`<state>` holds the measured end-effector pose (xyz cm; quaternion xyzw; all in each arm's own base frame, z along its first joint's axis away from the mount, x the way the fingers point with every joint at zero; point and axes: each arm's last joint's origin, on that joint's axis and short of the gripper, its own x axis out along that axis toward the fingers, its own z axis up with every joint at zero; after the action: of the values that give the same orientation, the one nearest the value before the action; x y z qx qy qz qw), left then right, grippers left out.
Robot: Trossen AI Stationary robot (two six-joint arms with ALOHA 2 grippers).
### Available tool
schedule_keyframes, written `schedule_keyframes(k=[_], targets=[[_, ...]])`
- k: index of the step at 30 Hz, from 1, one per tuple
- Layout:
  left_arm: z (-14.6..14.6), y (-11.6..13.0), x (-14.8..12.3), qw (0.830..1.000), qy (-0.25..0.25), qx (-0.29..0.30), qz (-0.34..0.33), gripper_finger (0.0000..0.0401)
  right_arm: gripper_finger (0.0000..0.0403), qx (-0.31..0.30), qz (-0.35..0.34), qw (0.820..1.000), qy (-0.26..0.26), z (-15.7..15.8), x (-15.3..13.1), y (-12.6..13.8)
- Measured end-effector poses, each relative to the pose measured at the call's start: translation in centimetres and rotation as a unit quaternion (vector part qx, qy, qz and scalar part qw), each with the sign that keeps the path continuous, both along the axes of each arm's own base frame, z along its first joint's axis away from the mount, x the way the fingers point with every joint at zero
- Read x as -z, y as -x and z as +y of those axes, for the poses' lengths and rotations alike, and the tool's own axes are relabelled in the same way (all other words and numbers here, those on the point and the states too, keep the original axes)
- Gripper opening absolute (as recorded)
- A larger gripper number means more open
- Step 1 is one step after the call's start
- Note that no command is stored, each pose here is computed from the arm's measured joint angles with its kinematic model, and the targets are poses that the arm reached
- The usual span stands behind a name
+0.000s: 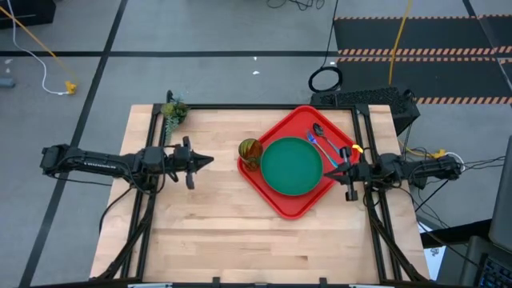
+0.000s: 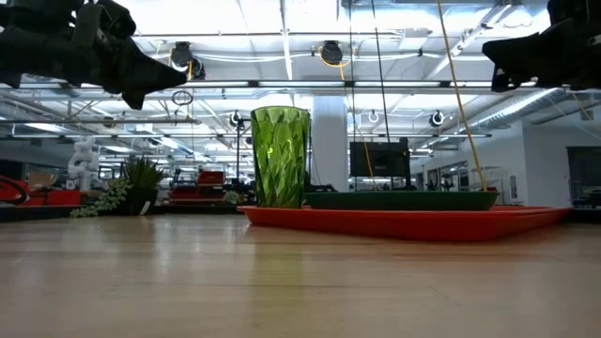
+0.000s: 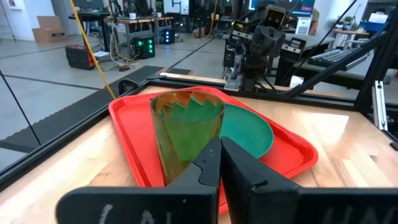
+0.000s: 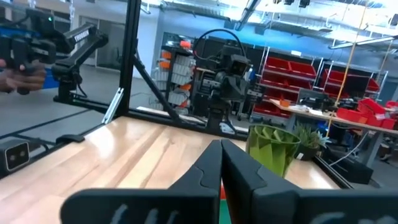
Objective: Pick and place plate/cup/fork/spoon on tray
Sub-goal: Return to Home Position
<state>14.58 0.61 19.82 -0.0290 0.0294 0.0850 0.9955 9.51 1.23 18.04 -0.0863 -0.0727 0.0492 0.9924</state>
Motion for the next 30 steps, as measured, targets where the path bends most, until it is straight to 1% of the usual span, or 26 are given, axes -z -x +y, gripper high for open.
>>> schedule_keyframes(k=[5,10,12,17,21,26,30], targets=[[0.0,0.0,-0.1,1.000,0.001,0.000,-0.004,0.0024,0.0000,-0.009,0.007,1.000,-0.003,-0.2,0.1,0.0],[0.0,0.0,-0.3,1.000,0.000,0.000,-0.013,0.0025,0.0000,0.022,0.015,1.000,-0.005,-0.8,0.3,-0.1],[0.0,0.0,-0.3,1.000,-0.002,0.000,-0.016,0.0025,0.0000,0.024,0.019,1.000,-0.004,-1.1,0.4,-0.1],[0.0,0.0,-0.3,1.000,-0.014,0.001,-0.015,0.0026,0.0000,0.025,0.045,0.998,-0.024,-1.6,0.8,-0.1],[0.0,0.0,-0.4,1.000,-0.018,0.001,-0.019,0.0026,0.0000,0.032,0.049,0.998,-0.032,-1.9,0.9,-0.1],[0.0,0.0,-0.5,0.999,-0.025,-0.001,-0.022,0.0026,0.0000,0.035,0.052,0.998,-0.022,-1.9,1.0,-0.1],[0.0,0.0,-0.5,0.999,-0.029,-0.003,-0.021,0.0026,0.0000,0.051,0.059,0.997,-0.012,-2.0,1.1,-0.2]])
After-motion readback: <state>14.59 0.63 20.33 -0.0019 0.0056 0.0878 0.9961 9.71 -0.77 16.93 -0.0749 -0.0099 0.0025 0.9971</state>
